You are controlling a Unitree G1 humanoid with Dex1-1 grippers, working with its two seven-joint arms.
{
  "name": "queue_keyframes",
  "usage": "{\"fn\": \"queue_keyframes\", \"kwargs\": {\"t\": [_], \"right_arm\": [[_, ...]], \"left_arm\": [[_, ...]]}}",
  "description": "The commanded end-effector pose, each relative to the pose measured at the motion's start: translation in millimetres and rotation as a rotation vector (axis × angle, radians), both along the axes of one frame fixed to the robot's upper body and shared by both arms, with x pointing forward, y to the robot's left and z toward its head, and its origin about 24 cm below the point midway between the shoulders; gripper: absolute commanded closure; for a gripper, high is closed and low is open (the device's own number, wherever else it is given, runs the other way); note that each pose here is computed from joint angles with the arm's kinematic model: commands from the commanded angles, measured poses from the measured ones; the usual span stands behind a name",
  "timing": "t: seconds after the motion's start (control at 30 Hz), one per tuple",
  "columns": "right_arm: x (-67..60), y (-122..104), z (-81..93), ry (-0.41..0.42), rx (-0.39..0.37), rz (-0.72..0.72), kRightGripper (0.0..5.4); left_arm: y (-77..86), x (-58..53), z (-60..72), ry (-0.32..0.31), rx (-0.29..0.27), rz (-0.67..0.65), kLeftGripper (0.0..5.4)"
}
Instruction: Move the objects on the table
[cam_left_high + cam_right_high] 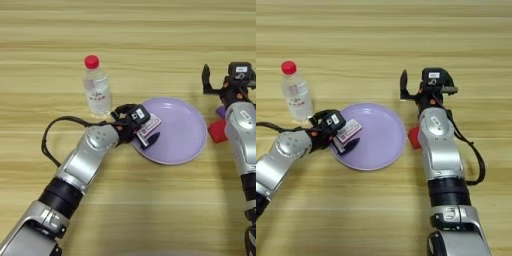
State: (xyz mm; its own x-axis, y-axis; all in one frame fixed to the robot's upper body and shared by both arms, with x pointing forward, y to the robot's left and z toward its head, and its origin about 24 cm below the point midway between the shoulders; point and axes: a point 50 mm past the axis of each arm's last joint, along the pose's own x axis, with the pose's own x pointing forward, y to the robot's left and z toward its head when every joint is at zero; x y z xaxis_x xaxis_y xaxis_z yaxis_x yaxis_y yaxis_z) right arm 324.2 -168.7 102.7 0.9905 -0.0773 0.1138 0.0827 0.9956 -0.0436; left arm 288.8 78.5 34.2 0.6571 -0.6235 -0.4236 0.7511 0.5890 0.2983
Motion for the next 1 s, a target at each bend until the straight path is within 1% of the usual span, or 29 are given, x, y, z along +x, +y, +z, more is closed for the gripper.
{"fn": "queue_keyframes", "kwargs": {"t": [0.03, 0.33, 0.37, 0.43, 0.7, 0.73, 0.77, 0.83, 1.0], "right_arm": [[-0.4, 2, -0.3, 0.012, 0.006, 0.000, 0.00], [-0.6, 2, 0.0, 0.014, 0.008, 0.000, 0.00], [-0.6, 2, 0.0, 0.015, 0.008, 0.001, 0.00], [-0.6, 3, 0.1, 0.016, 0.009, 0.001, 0.00], [-0.9, 4, 1.0, 0.016, 0.010, 0.001, 0.00], [-0.9, 4, 1.0, 0.016, 0.010, 0.002, 0.00], [-0.9, 4, 1.0, 0.016, 0.010, 0.002, 0.00], [-0.9, 4, 1.1, 0.017, 0.010, 0.001, 0.00], [-0.8, 5, 1.5, 0.016, 0.011, 0.001, 0.00]], "left_arm": [[4.5, -3.8, -13.0, 0.041, 0.066, -0.010, 0.02], [4.1, -5.9, -15.0, 0.039, 0.068, -0.026, 0.02], [4.3, -6.4, -15.5, 0.040, 0.068, -0.030, 0.18], [4.4, -8.1, -18.6, 0.050, 0.077, -0.039, 0.27], [4.5, -12.6, -25.4, 0.080, 0.098, -0.064, 0.99], [4.7, -13.0, -26.1, 0.092, 0.094, -0.064, 1.03], [4.8, -13.2, -26.8, 0.102, 0.092, -0.064, 1.21], [5.3, -13.5, -29.1, 0.131, 0.093, -0.065, 1.30], [7.3, -12.7, -31.5, 0.165, 0.094, -0.052, 1.79]]}}
